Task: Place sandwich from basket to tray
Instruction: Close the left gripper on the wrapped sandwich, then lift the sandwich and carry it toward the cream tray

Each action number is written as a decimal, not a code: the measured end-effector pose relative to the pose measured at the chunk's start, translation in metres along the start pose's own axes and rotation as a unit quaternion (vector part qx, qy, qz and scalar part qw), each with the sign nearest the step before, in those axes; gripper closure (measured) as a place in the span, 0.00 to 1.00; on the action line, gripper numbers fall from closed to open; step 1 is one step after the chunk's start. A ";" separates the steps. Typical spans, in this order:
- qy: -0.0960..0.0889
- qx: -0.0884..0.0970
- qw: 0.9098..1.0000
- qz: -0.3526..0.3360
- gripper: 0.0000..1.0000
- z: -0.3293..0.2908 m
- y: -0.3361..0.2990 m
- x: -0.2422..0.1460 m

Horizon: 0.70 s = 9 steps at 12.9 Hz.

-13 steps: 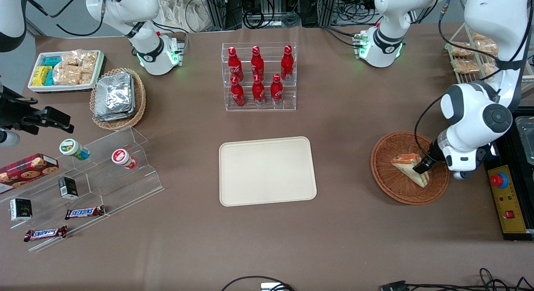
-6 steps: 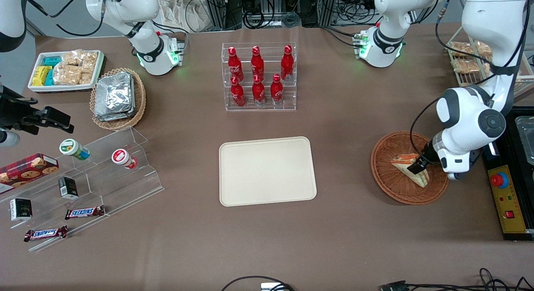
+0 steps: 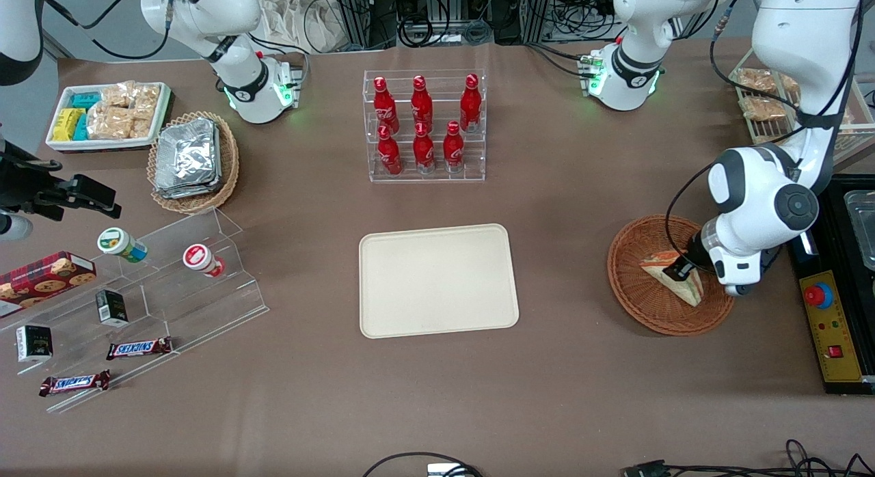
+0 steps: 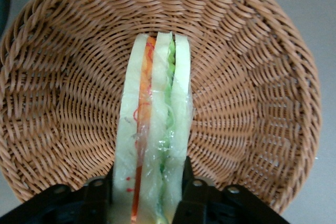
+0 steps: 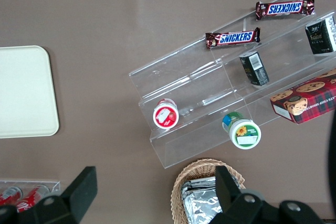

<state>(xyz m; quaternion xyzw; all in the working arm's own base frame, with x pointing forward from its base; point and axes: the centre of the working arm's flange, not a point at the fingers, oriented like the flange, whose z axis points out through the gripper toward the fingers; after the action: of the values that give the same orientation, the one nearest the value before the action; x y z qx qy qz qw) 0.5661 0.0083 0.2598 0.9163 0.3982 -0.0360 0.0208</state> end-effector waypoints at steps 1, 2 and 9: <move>-0.004 0.004 1.000 0.001 0.64 -0.009 0.005 0.001; -0.013 0.012 1.000 0.002 0.67 -0.024 0.010 0.004; -0.031 0.008 0.993 0.115 0.82 -0.203 0.124 -0.053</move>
<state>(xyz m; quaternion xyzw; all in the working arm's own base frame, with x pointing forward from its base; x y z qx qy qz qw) 0.6310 -0.1013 0.4673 0.9546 0.2892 -0.0648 0.0302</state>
